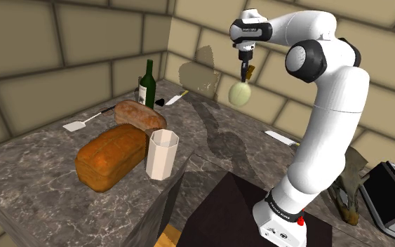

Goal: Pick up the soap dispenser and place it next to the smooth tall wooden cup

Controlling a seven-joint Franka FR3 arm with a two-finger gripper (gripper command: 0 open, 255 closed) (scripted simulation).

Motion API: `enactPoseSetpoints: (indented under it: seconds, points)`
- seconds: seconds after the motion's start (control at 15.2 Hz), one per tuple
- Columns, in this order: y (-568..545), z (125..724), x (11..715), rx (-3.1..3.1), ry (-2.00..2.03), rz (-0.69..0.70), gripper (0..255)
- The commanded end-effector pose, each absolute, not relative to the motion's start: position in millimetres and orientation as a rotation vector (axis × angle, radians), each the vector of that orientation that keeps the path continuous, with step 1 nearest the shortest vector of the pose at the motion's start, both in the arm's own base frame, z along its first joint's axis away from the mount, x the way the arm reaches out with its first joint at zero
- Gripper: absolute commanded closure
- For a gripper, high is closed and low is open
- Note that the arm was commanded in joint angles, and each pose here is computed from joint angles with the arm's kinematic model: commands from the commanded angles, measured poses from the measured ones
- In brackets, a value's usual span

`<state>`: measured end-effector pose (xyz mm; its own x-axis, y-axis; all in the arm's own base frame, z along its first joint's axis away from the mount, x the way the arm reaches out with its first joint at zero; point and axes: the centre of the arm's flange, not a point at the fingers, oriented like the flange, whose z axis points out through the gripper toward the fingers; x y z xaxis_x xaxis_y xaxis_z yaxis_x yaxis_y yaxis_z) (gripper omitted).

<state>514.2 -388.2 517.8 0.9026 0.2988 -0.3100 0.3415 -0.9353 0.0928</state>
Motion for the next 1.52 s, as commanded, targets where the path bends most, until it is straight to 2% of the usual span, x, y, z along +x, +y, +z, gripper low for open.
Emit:
enactPoseSetpoints:
  seconds: [0.0, 1.25, 1.45]
  points:
    - [-389, 528, 514, 2.922, 0.494, -0.442, 255]
    - [-389, 625, 514, 2.922, 0.494, -0.442, 255]
    - [-349, 625, 510, 2.922, 0.494, -0.442, 255]
